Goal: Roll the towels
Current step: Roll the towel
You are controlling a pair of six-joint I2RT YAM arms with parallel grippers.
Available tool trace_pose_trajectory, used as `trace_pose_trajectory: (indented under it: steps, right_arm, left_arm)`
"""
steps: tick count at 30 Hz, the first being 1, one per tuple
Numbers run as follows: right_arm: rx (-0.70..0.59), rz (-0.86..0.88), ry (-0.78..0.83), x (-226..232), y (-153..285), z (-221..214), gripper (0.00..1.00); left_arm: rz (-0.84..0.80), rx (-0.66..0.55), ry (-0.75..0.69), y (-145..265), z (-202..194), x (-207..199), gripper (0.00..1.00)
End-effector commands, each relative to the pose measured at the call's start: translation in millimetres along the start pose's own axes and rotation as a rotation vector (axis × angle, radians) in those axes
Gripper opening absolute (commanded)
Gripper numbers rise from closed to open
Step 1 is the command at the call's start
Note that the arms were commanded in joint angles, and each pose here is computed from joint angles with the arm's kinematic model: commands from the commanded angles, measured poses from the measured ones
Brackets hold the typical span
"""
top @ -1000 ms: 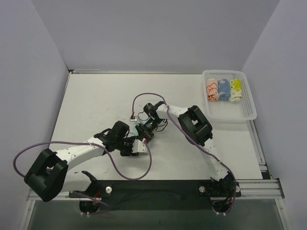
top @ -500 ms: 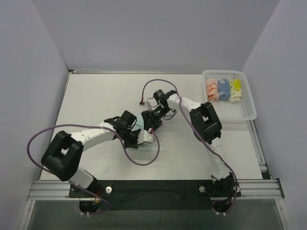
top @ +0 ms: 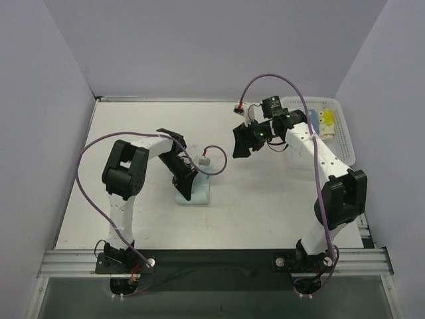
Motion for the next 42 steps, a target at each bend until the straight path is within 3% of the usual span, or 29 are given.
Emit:
trace_pose_trajectory:
  steps: [1, 9, 17, 22, 35, 42]
  right_arm:
    - [0.054, -0.010, 0.040, 14.4, 12.3, -22.3, 0.61]
    - [0.104, 0.098, 0.141, 60.3, 19.8, -58.6, 0.46]
    - [0.185, 0.146, 0.396, 101.5, -7.5, -44.6, 0.47]
    - [0.278, 0.139, 0.614, 127.4, -60.6, -40.3, 0.49]
    - [0.298, 0.008, 0.899, 126.1, -161.8, -51.6, 0.51]
    - [0.400, 0.072, 0.840, 108.2, -181.0, -91.4, 0.41]
  left_arm:
    - [-0.042, 0.111, 0.122, -0.2, -10.0, 14.3, 0.05]
    - [-0.052, 0.203, 0.252, -9.2, -6.4, 45.6, 0.02]
    - [-0.084, 0.242, 0.350, -17.5, -5.8, 56.3, 0.06]
    - [-0.095, 0.263, 0.391, -20.9, -4.6, 62.7, 0.11]
    - [-0.124, 0.255, 0.435, -22.8, 3.1, 69.3, 0.18]
    - [-0.134, 0.243, 0.444, -19.4, -0.6, 68.8, 0.19]
Point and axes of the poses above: each gripper's point midway between its finger pads, its own y axis back along the fingers, its own x axis along the line the jaws close on, z = x × y, the point moved 6 cm from there along y, back along the fingers, and after that the axes turned 2 degrees about y, right-handed, at the moved point
